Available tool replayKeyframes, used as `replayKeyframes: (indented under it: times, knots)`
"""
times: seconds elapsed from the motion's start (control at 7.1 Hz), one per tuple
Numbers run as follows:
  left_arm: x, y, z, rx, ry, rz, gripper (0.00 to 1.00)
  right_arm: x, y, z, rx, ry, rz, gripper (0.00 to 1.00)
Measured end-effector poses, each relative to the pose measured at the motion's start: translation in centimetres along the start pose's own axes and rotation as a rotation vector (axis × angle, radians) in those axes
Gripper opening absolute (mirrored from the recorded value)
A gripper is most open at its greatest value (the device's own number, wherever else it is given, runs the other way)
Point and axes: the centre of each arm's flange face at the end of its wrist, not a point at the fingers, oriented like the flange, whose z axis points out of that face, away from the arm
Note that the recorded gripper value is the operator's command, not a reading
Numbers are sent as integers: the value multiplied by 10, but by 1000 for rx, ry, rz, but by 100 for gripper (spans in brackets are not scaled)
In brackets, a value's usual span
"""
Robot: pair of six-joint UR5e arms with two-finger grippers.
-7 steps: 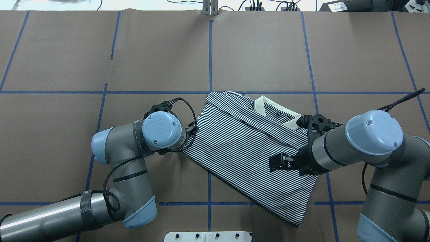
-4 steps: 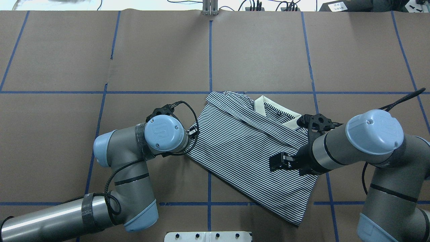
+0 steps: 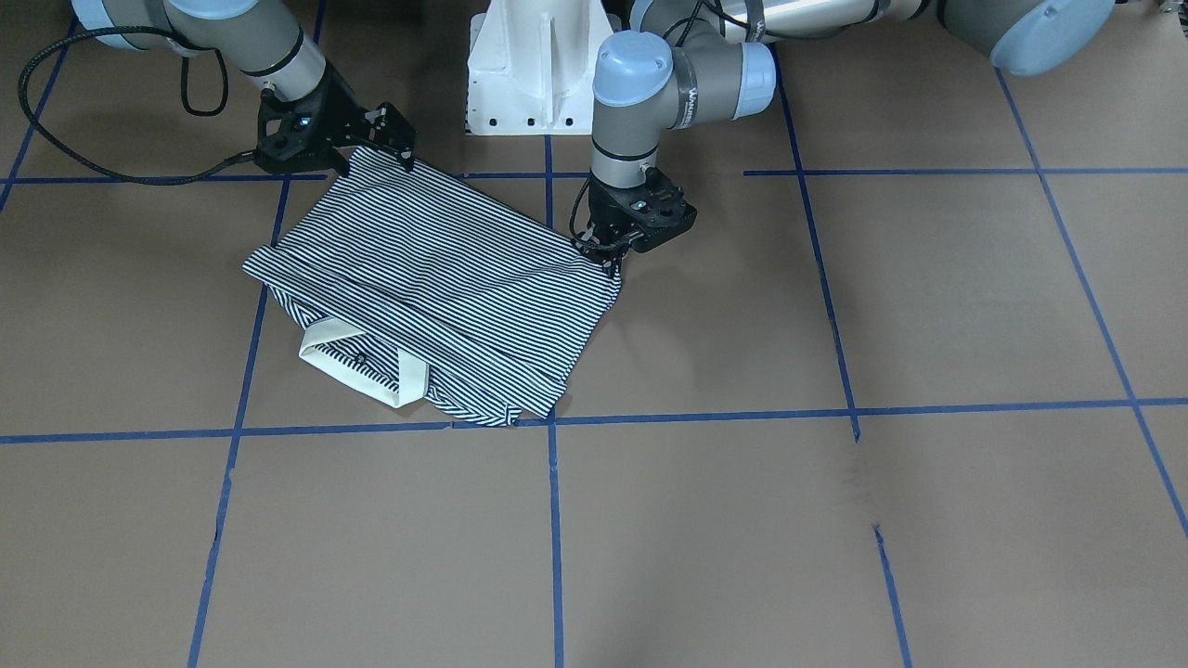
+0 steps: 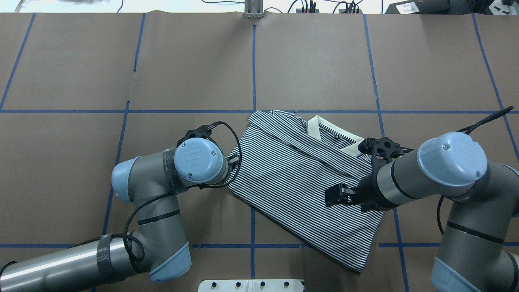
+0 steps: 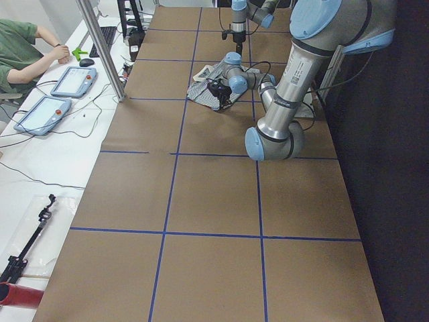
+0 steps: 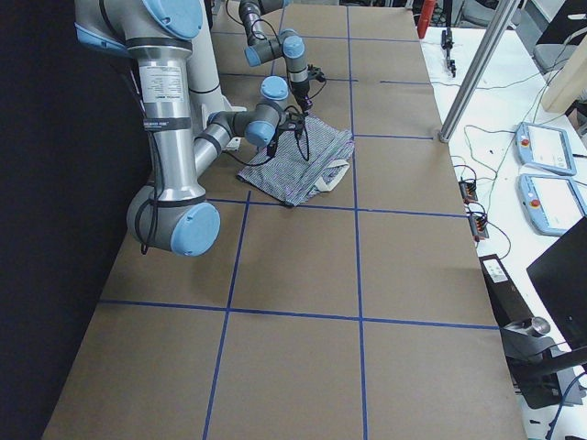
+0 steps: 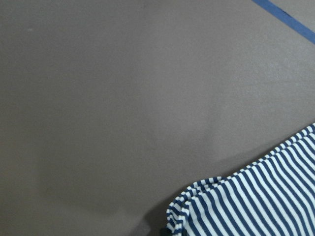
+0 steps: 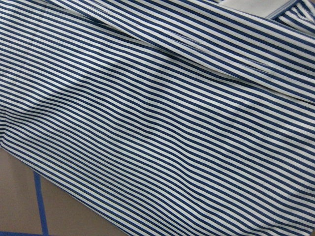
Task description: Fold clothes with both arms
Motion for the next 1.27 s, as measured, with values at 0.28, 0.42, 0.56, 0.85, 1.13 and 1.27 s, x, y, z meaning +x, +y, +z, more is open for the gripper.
replayKeyframes:
  times: [0.28,0.42,0.56,0.85,1.13,1.27]
  knots:
    - [2,-53,3,64,-12,39,0,1,-3,-2,7,0,3,100]
    - [2,-89,7,103,-21,60,0,1,-4,-3,12,-1,5,100]
    - [4,-126,9,138,-17,86,0,-2,-7,-5,24,-5,5,100]
    - [24,-197,16,207,26,147,0,-13,-14,-6,67,-17,-2,100]
    - [63,-240,32,269,75,205,0,-24,-21,-4,99,-23,-9,100]
    - [79,-250,38,304,115,237,0,-26,-23,-3,112,-22,-11,100]
